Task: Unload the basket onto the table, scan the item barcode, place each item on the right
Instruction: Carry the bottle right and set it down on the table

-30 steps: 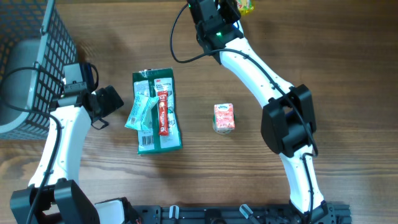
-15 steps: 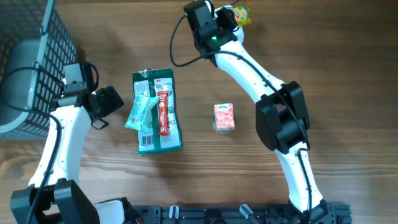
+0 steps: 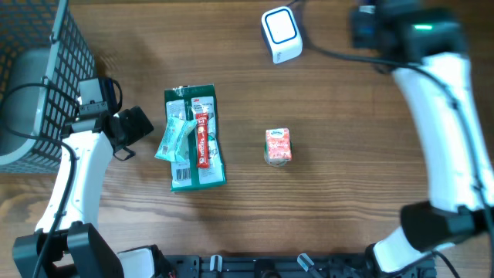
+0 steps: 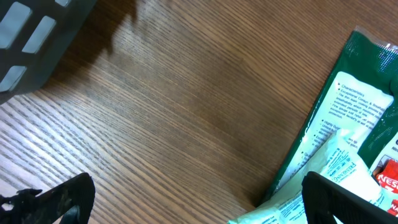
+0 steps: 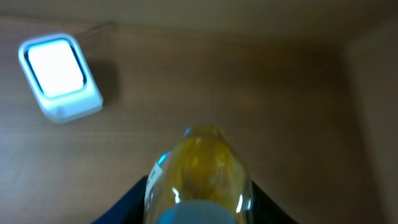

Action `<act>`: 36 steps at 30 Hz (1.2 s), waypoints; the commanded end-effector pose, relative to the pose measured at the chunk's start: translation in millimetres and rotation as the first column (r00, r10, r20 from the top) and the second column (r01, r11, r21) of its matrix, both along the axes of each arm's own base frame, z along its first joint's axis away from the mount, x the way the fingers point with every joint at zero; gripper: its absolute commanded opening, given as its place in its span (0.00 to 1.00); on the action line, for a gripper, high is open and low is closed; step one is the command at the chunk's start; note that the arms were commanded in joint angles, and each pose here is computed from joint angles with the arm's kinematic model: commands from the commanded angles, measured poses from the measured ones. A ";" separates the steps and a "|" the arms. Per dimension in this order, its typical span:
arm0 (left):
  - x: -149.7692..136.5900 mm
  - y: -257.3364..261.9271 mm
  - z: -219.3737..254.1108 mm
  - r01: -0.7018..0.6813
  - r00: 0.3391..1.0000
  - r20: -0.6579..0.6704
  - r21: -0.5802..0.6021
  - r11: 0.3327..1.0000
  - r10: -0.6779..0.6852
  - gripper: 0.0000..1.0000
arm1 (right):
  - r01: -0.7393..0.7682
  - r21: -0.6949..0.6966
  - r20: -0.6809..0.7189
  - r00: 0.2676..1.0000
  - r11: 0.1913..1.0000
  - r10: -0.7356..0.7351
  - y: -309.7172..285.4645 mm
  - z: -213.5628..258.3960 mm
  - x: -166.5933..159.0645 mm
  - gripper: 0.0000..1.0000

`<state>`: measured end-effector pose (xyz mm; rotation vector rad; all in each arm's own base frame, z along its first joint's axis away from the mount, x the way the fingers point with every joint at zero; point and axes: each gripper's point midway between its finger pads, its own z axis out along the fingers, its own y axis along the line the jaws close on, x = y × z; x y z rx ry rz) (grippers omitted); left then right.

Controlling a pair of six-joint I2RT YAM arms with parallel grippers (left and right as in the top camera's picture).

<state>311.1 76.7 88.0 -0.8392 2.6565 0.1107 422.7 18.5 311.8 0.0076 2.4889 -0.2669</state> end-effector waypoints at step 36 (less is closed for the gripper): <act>4.4 1.4 9.2 -0.001 1.000 0.031 0.001 1.000 0.001 1.00 | 0.338 0.243 -0.404 0.888 0.909 -0.222 -97.3 -215.4 -51.7 0.21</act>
